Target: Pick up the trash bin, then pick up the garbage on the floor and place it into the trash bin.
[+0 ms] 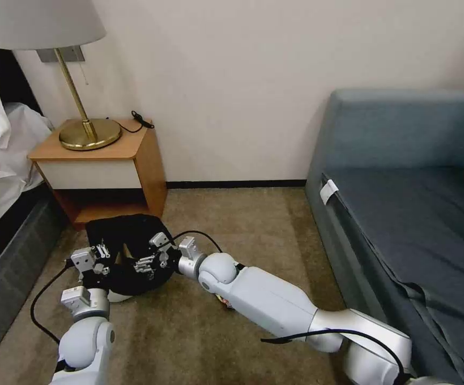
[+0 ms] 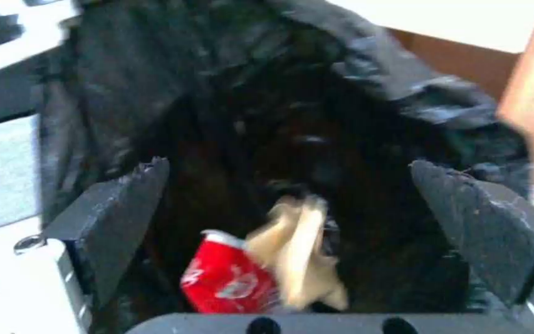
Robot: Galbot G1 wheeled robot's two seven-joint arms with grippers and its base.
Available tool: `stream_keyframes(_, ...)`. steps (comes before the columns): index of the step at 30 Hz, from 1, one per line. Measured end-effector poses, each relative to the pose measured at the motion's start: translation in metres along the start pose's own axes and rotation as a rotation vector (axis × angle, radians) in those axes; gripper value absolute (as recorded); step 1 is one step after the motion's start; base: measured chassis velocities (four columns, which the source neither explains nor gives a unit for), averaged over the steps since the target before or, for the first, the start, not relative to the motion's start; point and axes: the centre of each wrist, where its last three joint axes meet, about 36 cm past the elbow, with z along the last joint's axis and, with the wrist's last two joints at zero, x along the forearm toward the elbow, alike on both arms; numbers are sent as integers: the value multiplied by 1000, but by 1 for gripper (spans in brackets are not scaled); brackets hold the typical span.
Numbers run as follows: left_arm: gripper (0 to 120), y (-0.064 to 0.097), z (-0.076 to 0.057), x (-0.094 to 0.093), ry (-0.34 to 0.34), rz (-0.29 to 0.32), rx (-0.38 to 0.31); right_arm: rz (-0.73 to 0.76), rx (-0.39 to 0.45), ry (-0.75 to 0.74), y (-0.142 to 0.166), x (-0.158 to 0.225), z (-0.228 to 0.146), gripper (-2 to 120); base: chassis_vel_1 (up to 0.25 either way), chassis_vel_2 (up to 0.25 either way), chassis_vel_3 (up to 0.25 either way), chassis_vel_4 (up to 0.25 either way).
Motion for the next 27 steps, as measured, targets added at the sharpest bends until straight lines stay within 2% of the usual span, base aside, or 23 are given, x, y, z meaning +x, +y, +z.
stream_keyframes(5,0,7,-3,1,-4,-12,-6,35,-8,-12,-14,11,-9,100,0,0,0,0)
stream_keyframes(14,0,11,-3,2,-3,-16,-14,79,-21,-10,-18,19,-8,100,0,0,0,0)
stream_keyframes(20,0,14,-3,5,-4,-21,-17,226,-20,13,-41,36,-13,100,0,0,0,0)
stream_keyframes(27,0,19,1,8,2,-28,-18,348,-50,66,-50,51,-13,100,0,0,0,0)
